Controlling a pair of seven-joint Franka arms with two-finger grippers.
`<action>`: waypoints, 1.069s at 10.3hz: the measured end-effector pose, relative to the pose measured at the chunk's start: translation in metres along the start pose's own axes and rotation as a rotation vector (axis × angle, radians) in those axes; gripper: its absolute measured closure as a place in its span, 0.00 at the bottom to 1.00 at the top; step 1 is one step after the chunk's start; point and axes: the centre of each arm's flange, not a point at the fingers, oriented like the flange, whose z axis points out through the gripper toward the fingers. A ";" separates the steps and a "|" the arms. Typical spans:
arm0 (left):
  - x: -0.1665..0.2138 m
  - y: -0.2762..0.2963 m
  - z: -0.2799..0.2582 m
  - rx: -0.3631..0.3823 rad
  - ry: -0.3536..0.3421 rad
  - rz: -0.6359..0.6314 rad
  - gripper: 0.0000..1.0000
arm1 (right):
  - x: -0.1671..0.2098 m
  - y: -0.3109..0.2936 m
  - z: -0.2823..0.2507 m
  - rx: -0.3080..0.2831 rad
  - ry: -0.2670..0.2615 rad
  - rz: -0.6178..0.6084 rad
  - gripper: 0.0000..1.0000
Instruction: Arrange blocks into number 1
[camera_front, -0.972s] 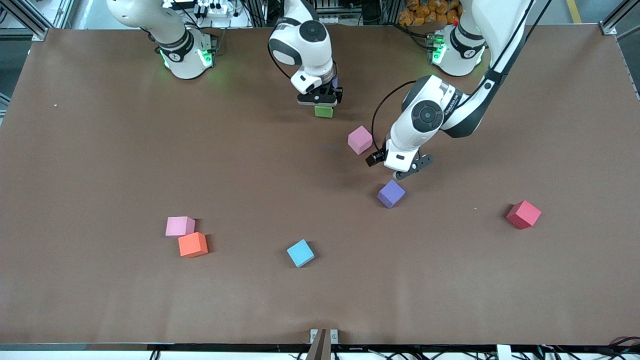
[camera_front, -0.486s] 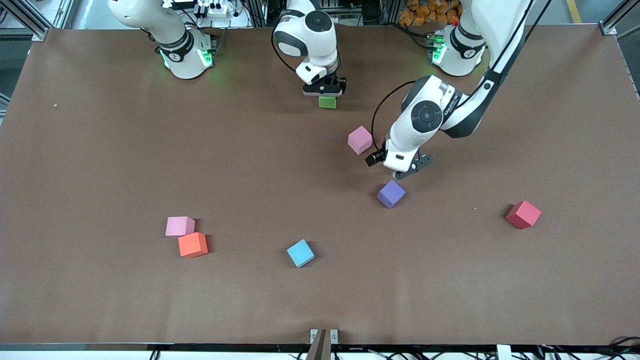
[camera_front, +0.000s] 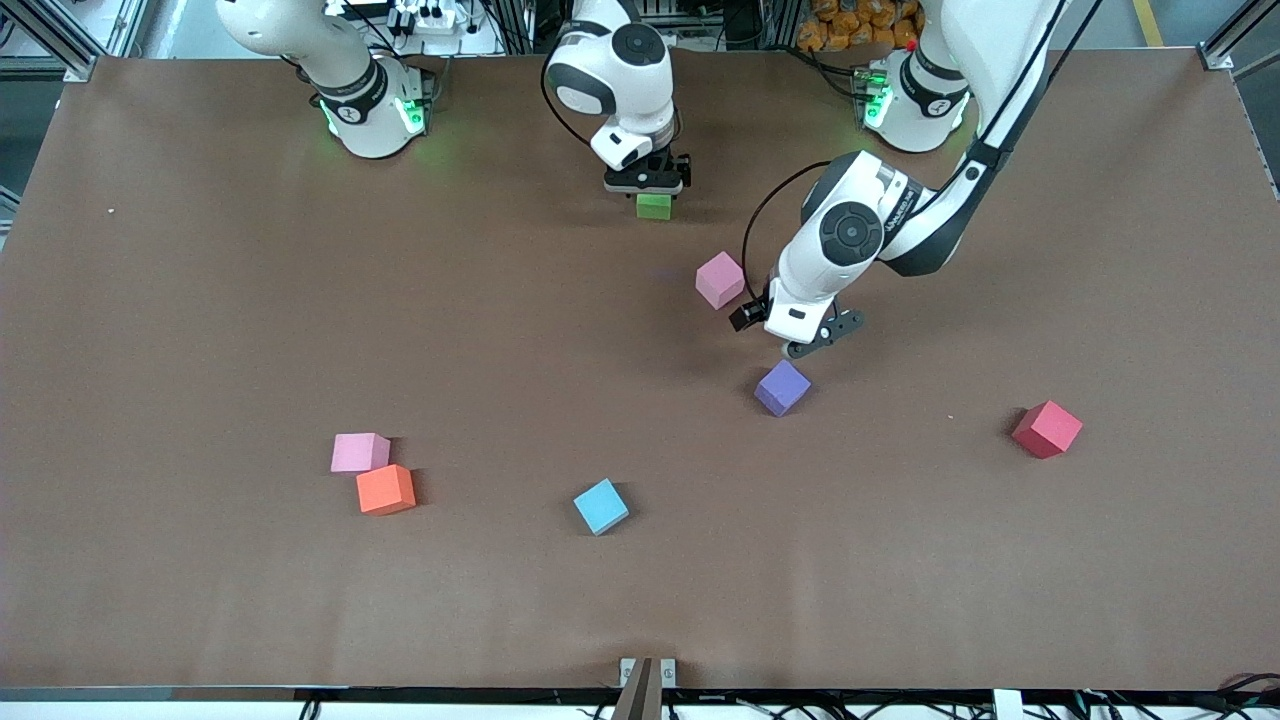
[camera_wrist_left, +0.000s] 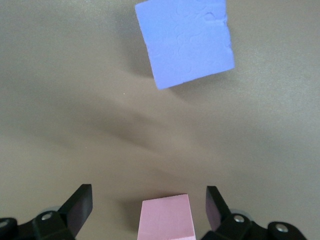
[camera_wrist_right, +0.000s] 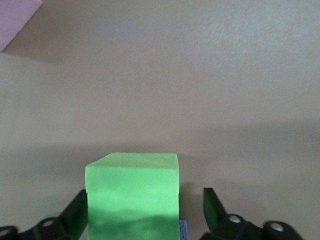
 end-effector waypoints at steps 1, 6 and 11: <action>-0.001 0.001 0.001 0.001 -0.001 0.003 0.00 | 0.010 0.001 -0.006 -0.007 0.004 0.006 0.00; -0.032 0.014 0.020 0.027 -0.026 0.062 0.00 | 0.105 0.058 -0.111 -0.012 0.020 0.117 0.00; -0.091 0.026 0.052 0.076 -0.083 0.063 0.00 | 0.247 0.199 -0.146 -0.035 0.036 0.213 0.00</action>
